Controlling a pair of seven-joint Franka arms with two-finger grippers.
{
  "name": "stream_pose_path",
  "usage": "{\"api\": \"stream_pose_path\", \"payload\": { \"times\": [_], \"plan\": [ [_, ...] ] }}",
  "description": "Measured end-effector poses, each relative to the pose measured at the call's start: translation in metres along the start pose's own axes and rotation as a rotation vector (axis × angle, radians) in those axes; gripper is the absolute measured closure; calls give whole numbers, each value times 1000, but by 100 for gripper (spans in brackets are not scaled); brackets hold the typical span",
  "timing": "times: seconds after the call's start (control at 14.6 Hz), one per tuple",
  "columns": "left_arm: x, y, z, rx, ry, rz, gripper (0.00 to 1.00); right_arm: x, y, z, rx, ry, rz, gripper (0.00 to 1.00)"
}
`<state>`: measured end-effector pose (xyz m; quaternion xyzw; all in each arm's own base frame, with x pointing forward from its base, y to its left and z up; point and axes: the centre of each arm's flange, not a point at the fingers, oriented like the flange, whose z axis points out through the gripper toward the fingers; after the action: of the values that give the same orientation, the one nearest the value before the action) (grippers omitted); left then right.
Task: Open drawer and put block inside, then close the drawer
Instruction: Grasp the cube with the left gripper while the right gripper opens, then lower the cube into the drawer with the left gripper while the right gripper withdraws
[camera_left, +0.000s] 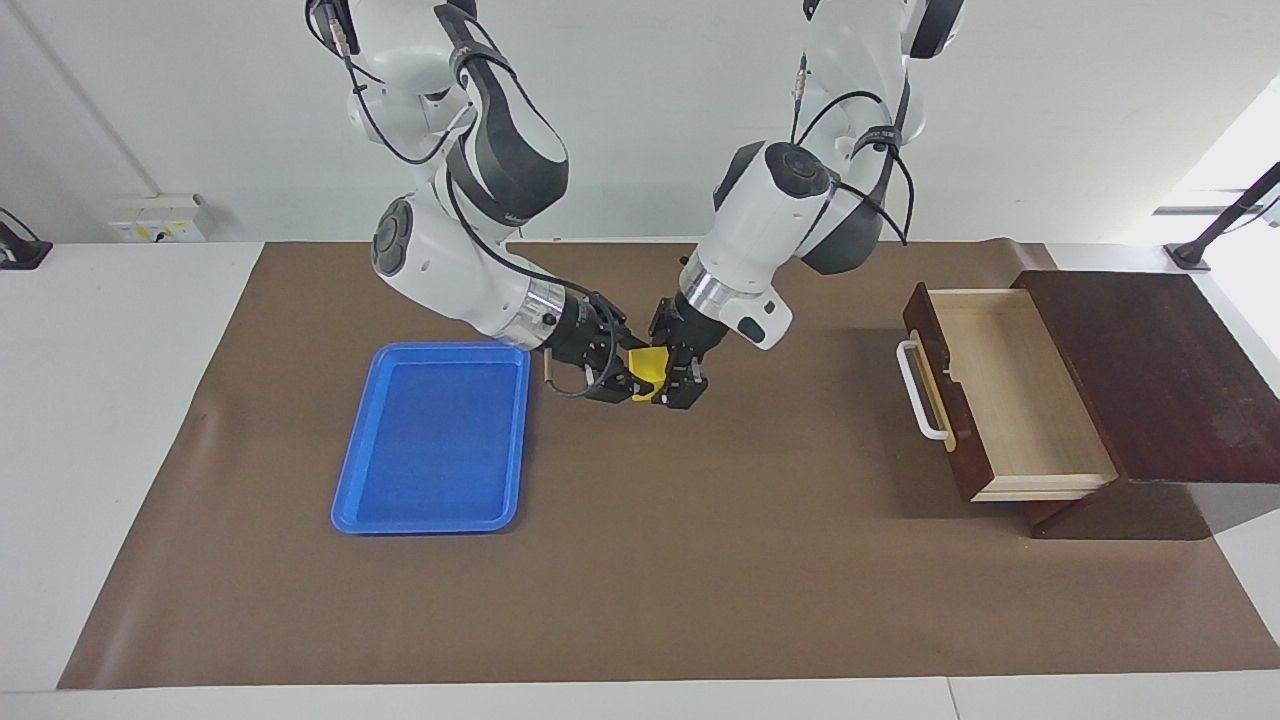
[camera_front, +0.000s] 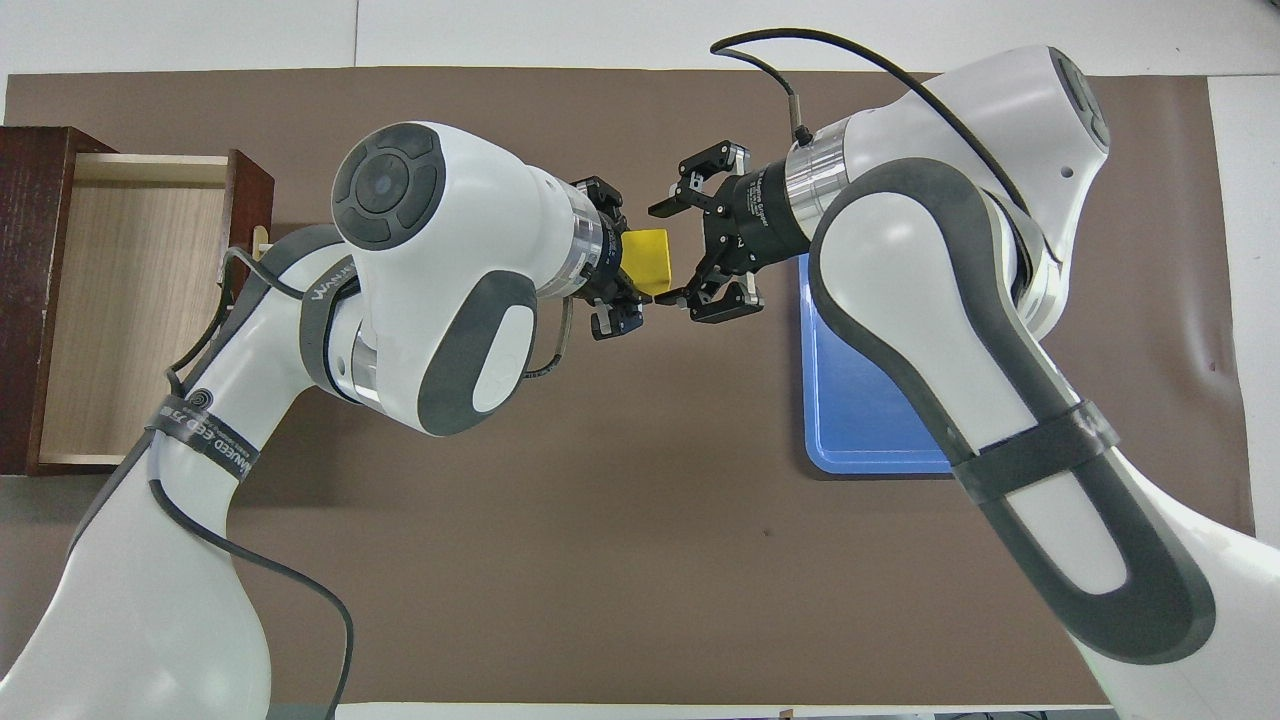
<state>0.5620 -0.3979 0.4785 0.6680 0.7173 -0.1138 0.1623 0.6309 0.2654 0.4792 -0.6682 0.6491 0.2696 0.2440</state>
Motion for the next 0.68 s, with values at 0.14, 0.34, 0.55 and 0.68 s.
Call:
{"api": "stream_pose_path", "payload": {
  "times": [0.14, 0.34, 0.55, 0.68],
  "plan": [
    [2, 1, 0, 4, 5, 1, 42, 1, -1, -1, 2, 0, 2, 0],
    [22, 11, -11, 39, 38, 35, 42, 1, -1, -2, 3, 0, 2, 0],
    [64, 29, -45, 76, 68, 96, 42, 6, -4, -13, 9, -1, 8, 0],
    [100, 44, -69, 99, 82, 145, 42, 21, -11, -39, 19, 18, 12, 0]
  ]
}}
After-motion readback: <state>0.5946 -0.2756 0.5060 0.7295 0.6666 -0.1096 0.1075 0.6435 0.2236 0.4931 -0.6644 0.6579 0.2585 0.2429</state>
